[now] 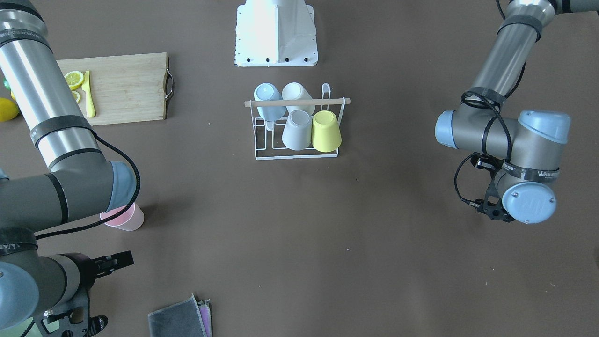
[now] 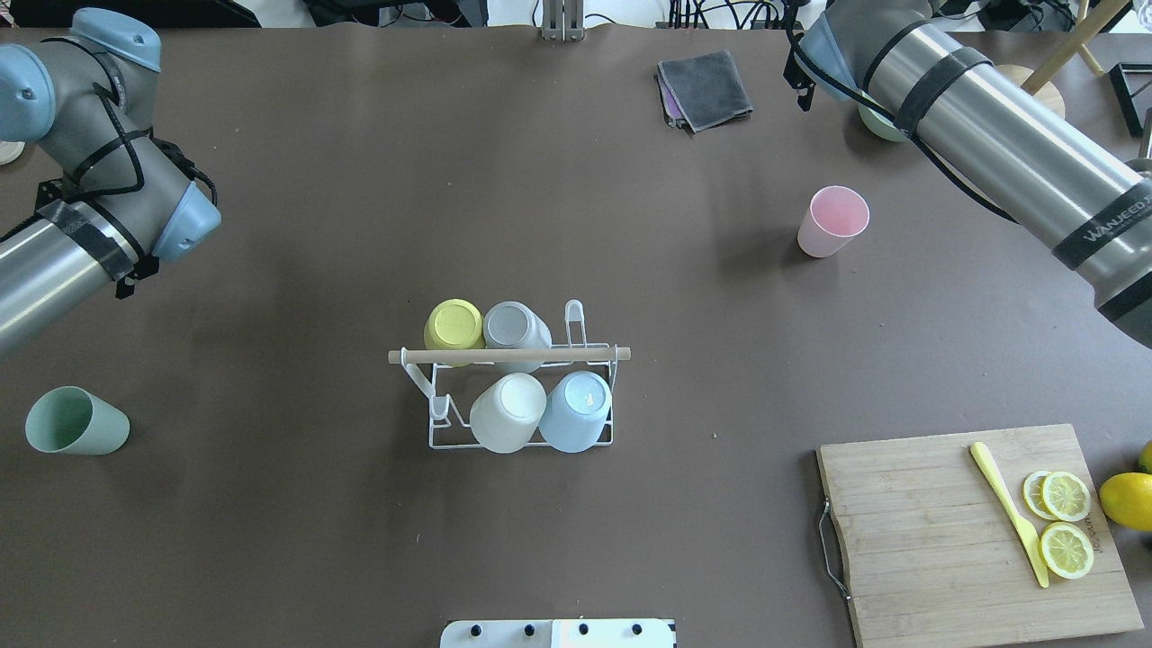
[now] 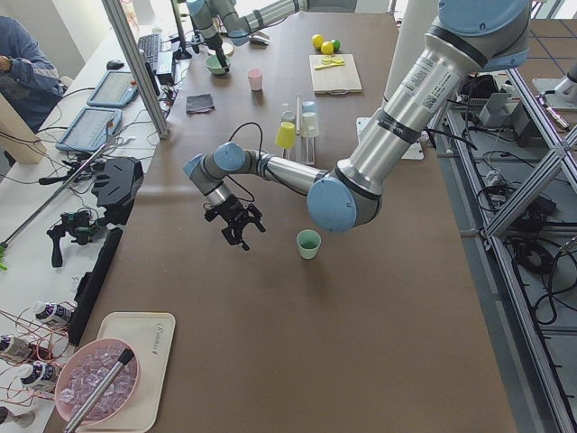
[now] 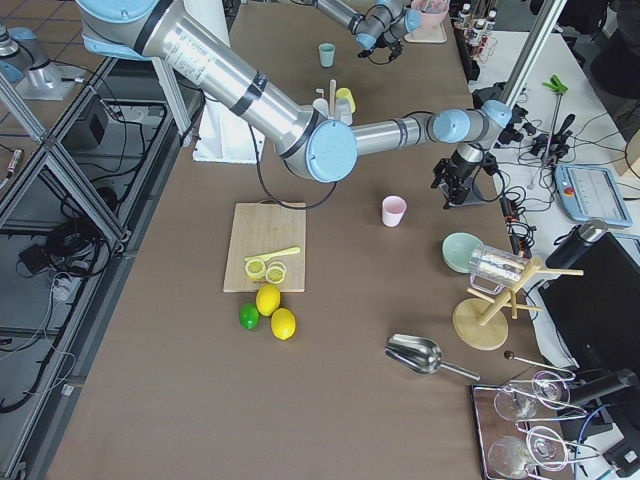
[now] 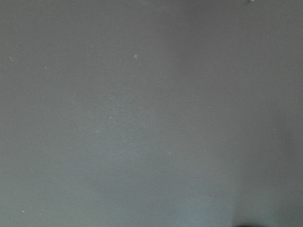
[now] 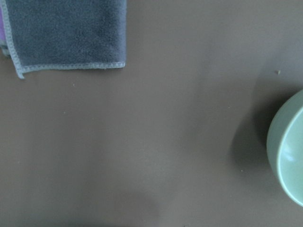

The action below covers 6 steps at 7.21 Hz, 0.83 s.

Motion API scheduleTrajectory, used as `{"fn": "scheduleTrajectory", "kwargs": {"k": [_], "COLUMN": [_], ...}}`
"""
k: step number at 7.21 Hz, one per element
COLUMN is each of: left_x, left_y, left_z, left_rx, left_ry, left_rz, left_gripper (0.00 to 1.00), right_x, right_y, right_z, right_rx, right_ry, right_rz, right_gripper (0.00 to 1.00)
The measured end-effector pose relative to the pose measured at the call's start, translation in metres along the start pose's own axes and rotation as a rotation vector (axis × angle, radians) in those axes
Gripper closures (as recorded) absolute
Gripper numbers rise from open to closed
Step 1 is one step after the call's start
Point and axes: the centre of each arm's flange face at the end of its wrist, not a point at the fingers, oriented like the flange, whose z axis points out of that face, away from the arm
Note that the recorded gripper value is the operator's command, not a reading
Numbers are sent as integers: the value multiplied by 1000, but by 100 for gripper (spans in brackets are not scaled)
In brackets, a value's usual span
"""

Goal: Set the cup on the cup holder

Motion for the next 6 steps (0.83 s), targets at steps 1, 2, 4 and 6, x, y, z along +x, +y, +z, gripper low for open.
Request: {"fn": "scheduleTrajectory", "kwargs": {"k": [1,2,4,6], "left_x": [10,18,36,53], "left_y": [-1,-1,-2,-2], "left_z": [0,3,15,37], "left_rx": [-19,-45,-106,-177], "left_ry": [17,31,36,20], "left_rz": [20,40,61,83], "left_gripper": [2,2,3,3], "right_x": [-8,-14,-20,-28], "right_y": [-5,-10,-18,-17], "right_z": [14,21,30,31], "right_rx": [-35,-66,-154,-249], "right_ry": [-5,-9,3,24], "right_rz": [-9,-15,-48,-80], "right_gripper": [0,0,0,0]}}
